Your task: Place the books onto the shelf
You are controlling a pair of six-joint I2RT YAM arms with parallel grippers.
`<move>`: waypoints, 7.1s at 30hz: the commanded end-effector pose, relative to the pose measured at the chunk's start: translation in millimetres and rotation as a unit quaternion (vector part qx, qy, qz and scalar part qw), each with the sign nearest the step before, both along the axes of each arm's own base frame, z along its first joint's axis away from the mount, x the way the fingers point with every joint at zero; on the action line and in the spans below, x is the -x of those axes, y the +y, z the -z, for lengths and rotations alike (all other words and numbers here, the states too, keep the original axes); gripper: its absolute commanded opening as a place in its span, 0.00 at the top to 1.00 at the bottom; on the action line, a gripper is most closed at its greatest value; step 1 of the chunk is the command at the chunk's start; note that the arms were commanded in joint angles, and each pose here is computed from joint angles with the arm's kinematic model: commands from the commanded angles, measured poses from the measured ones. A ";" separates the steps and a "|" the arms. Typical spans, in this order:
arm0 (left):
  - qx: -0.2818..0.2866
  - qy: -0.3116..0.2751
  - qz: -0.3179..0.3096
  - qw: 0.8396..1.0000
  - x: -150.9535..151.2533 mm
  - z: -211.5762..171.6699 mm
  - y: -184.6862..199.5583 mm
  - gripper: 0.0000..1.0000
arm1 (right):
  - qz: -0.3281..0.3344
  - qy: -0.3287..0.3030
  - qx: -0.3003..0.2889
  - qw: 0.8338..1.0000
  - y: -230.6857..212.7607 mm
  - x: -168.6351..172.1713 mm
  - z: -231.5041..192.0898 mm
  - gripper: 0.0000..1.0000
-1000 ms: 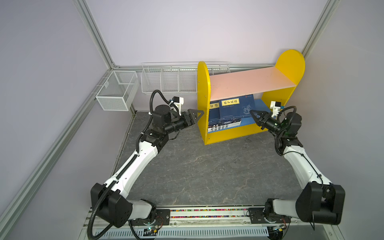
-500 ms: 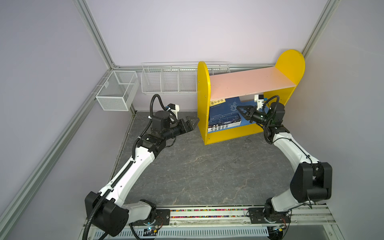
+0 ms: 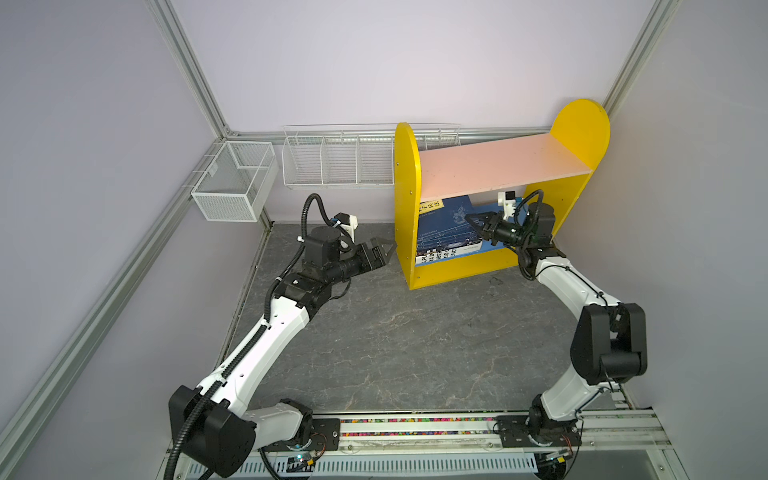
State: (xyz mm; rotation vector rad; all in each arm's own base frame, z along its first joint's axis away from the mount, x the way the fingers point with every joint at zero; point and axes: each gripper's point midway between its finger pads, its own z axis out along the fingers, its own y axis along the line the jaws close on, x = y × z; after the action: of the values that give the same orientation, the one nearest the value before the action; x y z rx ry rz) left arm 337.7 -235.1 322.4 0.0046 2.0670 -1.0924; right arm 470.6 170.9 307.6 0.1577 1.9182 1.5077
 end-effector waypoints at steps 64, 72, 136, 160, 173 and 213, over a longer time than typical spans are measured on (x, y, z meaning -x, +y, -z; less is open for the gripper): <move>-0.148 0.030 -0.167 0.974 -86.9 126.0 -72.8 0.05 | -0.008 0.016 0.118 0.993 -6.5 -11.4 20.8 0.65; -0.142 0.030 -0.165 0.976 -84.6 123.6 -72.7 0.05 | 0.042 0.008 0.183 0.982 -26.4 -20.5 17.8 0.67; -0.338 -0.156 -0.438 0.818 -2.0 134.7 252.0 0.01 | 0.447 0.168 0.488 0.730 -242.1 209.0 143.1 0.11; -0.364 -0.165 -0.406 0.822 -37.8 199.2 260.1 0.01 | 0.468 0.068 0.469 0.746 -238.2 209.1 137.5 0.11; -0.362 -0.147 -0.407 0.826 -58.2 203.2 270.5 0.01 | 0.487 0.037 0.534 0.690 -259.5 147.0 165.7 0.11; -0.371 -0.159 -0.390 0.828 -58.9 202.4 261.0 0.01 | 0.304 -0.133 0.535 0.777 -181.6 76.8 214.5 0.12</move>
State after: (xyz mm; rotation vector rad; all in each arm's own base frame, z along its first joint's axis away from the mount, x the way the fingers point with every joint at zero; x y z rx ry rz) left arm 396.2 28.9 121.0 -0.2606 1.7777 0.2278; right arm 389.7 -13.6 81.8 0.0660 1.9573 -0.0843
